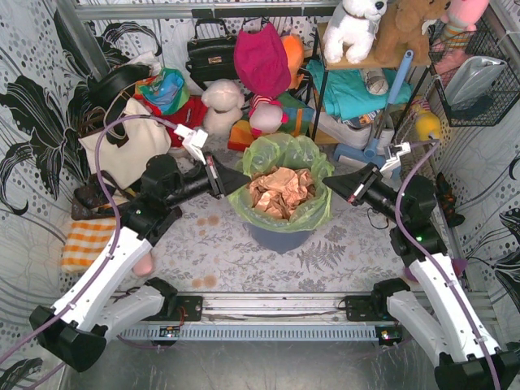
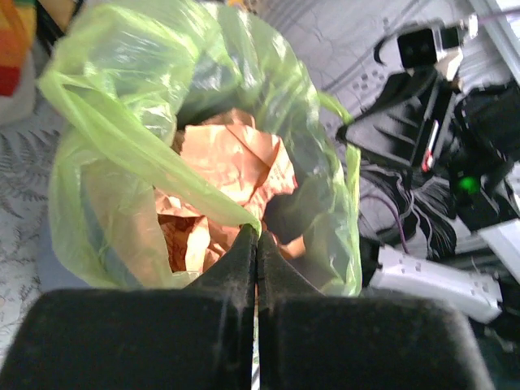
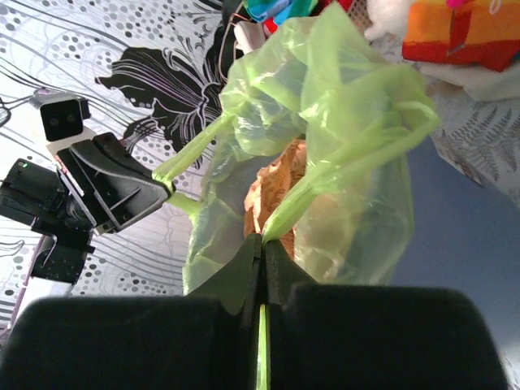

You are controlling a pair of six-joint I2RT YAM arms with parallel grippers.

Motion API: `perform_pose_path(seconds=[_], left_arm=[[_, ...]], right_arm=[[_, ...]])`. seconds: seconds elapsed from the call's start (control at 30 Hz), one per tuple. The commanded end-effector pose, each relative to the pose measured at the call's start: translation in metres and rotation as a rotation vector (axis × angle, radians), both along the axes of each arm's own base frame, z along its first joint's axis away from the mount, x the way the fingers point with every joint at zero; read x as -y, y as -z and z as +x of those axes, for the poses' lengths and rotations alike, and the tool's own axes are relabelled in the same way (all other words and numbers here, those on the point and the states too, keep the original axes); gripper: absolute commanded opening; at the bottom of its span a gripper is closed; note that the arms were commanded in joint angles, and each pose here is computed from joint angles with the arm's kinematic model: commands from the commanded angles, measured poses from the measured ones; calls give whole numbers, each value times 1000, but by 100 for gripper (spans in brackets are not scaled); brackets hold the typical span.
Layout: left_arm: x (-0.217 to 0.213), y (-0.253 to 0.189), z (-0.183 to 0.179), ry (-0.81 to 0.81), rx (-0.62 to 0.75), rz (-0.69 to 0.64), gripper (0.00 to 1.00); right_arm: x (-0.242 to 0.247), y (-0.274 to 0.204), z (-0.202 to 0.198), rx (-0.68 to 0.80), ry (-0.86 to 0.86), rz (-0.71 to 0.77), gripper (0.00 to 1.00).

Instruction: Tie the trash bag

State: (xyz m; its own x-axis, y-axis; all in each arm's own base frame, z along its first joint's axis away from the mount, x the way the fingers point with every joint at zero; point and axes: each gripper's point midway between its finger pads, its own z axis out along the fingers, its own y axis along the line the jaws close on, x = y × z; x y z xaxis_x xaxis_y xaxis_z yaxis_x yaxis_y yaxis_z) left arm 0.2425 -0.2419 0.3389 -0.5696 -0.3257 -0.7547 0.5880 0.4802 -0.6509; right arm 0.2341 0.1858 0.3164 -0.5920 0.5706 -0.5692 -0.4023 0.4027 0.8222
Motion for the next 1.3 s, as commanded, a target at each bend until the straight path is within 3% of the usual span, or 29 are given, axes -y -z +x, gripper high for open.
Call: perform_pose_path(seconds=[0.0, 0.13, 0.27, 0.5, 0.77, 1.27], left_arm=[[7, -1, -40, 199, 78, 0, 0], [5, 17, -54, 272, 41, 51, 0], [6, 5, -50, 293, 55, 27, 0], [5, -66, -24, 290, 145, -159, 0], [-6, -126, -15, 259, 234, -236, 0], [-7, -41, 39, 132, 10, -135, 0]], right_arm=[[6, 14, -8, -10, 15, -55, 0], [7, 17, -11, -26, 22, -49, 0], [6, -1, -8, 19, 23, 0, 0], [1, -68, 8, 174, 24, 79, 0], [2, -121, 11, 303, 36, 86, 0], [15, -49, 37, 127, 153, -48, 0]])
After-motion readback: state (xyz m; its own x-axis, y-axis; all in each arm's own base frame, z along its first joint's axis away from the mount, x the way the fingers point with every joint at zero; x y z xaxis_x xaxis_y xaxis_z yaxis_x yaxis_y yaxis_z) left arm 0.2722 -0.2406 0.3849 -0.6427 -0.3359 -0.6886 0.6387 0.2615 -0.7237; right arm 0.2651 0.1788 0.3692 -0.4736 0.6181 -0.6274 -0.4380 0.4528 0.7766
